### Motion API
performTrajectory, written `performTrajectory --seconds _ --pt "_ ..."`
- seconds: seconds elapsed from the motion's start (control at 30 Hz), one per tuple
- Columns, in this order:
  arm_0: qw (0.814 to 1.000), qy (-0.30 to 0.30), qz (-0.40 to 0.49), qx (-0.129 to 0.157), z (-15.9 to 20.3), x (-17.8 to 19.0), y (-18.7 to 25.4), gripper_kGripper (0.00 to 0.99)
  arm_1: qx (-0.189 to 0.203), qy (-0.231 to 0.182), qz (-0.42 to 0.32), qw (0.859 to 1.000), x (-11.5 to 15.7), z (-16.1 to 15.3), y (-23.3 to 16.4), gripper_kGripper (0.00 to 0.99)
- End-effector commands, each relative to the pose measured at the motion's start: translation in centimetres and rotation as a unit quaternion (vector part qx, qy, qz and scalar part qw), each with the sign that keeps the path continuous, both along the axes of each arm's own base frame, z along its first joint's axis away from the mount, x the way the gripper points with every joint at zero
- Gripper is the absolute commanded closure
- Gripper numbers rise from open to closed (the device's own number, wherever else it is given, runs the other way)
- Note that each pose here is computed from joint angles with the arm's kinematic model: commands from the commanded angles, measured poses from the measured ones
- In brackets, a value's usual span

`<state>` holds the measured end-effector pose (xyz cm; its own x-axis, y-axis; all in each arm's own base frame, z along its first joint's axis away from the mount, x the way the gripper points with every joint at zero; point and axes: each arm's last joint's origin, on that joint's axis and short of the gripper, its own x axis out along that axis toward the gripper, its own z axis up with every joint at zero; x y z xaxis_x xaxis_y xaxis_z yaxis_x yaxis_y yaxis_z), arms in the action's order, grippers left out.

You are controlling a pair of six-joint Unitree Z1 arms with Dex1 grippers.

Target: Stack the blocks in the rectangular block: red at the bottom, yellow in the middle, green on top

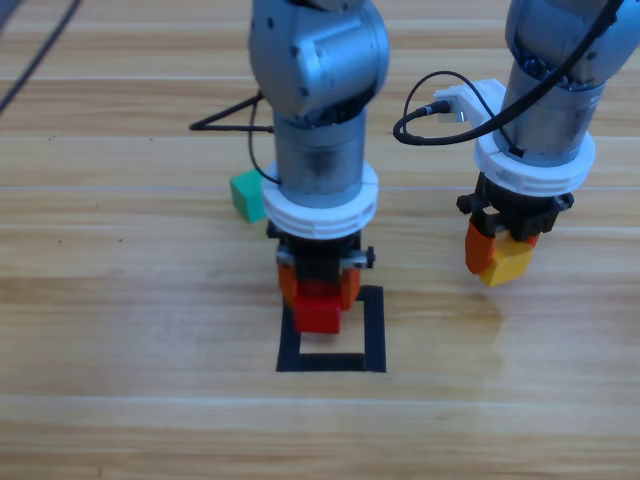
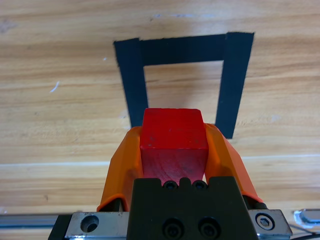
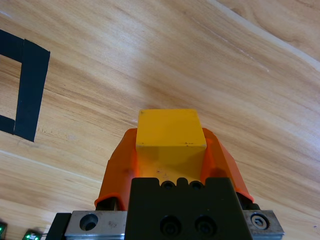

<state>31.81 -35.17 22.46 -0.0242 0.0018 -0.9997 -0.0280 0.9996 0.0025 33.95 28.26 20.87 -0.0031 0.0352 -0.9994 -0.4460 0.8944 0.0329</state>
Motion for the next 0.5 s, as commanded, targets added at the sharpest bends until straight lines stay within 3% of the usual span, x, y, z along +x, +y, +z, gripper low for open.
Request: performTrajectory --seconds 0.03,0.5 --pt "1.000 0.019 -0.005 0.015 -3.43 0.25 -1.96 0.990 0.008 -0.004 -0.008 1.000 0.52 0.31 -1.31 0.973" --pt "1.000 0.017 -0.006 0.013 -4.09 0.73 -2.40 0.990 0.014 0.003 -0.002 1.000 0.45 0.18 -1.24 0.973"
